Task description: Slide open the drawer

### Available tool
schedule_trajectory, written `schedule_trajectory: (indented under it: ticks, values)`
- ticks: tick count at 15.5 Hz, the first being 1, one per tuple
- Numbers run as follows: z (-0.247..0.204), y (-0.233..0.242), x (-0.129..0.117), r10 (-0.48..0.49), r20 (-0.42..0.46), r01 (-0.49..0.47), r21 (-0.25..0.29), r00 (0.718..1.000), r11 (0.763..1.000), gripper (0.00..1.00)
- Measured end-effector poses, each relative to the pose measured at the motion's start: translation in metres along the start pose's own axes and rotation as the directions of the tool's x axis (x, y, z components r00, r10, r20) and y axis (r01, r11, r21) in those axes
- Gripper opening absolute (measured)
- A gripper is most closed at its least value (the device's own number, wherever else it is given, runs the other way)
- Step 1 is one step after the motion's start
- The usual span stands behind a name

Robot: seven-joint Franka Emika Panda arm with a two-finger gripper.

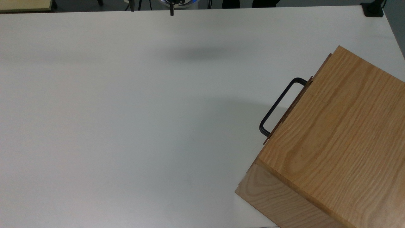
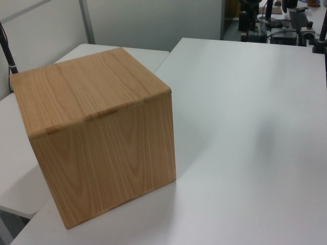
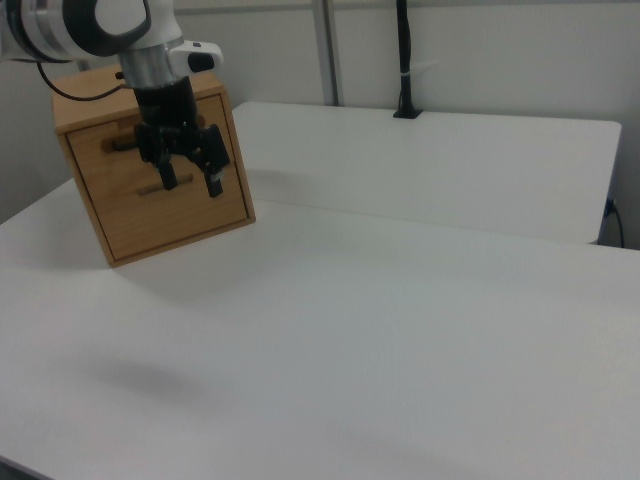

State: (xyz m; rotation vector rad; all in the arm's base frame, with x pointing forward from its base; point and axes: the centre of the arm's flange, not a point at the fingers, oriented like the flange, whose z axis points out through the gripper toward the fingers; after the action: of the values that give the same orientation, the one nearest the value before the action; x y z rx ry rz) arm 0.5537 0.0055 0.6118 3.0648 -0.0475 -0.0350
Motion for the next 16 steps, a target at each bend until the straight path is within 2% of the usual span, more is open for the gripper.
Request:
schedule_trajectory:
  ticks: [13,16]
  values:
    - [0.0043,-0.0004,0.0018,0.001,0.008,-0.001,0.000,1.000,1.000,1.00]
    - [0.0065,0.0006,0.0029,0.035,0.012,-0.035,-0.001,0.999,0.999,1.00]
